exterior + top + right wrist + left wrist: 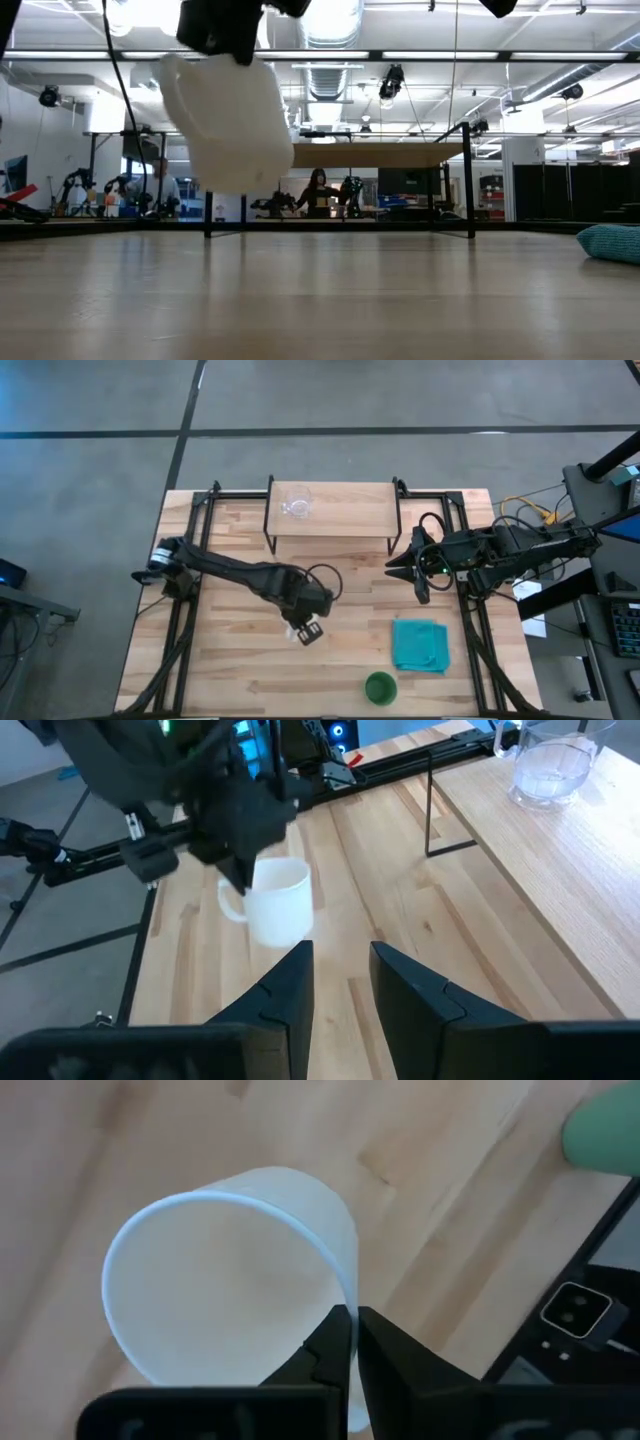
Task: Stack small to large cups/mugs on shelf
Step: Put the white mug on the shelf
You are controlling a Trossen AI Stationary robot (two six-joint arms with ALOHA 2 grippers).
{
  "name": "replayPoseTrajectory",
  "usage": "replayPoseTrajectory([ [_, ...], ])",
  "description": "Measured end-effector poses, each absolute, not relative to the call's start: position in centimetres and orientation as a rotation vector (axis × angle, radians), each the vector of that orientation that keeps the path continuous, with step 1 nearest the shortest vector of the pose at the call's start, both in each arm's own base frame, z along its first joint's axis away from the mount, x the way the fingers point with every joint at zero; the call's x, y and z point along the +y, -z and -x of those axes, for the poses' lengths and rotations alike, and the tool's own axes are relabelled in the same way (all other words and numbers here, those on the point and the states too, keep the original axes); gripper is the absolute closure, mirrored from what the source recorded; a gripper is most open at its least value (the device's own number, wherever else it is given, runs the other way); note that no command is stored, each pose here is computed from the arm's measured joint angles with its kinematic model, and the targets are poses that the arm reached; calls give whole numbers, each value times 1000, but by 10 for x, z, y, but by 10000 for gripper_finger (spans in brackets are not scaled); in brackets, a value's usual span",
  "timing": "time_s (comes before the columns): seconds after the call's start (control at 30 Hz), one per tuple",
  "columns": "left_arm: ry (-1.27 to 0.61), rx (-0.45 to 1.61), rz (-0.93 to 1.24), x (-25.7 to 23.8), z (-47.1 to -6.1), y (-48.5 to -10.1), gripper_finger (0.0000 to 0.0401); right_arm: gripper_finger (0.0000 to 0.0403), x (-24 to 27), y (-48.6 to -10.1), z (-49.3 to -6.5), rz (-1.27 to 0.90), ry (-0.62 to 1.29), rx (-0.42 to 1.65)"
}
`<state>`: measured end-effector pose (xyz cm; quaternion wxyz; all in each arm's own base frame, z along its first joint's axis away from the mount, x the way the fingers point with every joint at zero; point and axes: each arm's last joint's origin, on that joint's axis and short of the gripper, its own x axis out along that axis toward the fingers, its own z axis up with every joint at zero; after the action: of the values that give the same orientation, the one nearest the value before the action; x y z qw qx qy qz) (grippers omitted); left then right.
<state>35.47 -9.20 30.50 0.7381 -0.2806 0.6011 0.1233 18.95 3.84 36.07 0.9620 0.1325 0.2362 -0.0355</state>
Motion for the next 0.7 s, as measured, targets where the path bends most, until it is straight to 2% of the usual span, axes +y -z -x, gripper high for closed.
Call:
replayPoseTrajectory([
  [0.4, -251, 1182, 356, -57, -349, -371, 401, 307, 38, -361, -190, -269, 72, 476],
  [0.7, -243, 1086, 260, -15, -350, -399, 401, 307, 38, -361, -190, -278, 74, 474],
])
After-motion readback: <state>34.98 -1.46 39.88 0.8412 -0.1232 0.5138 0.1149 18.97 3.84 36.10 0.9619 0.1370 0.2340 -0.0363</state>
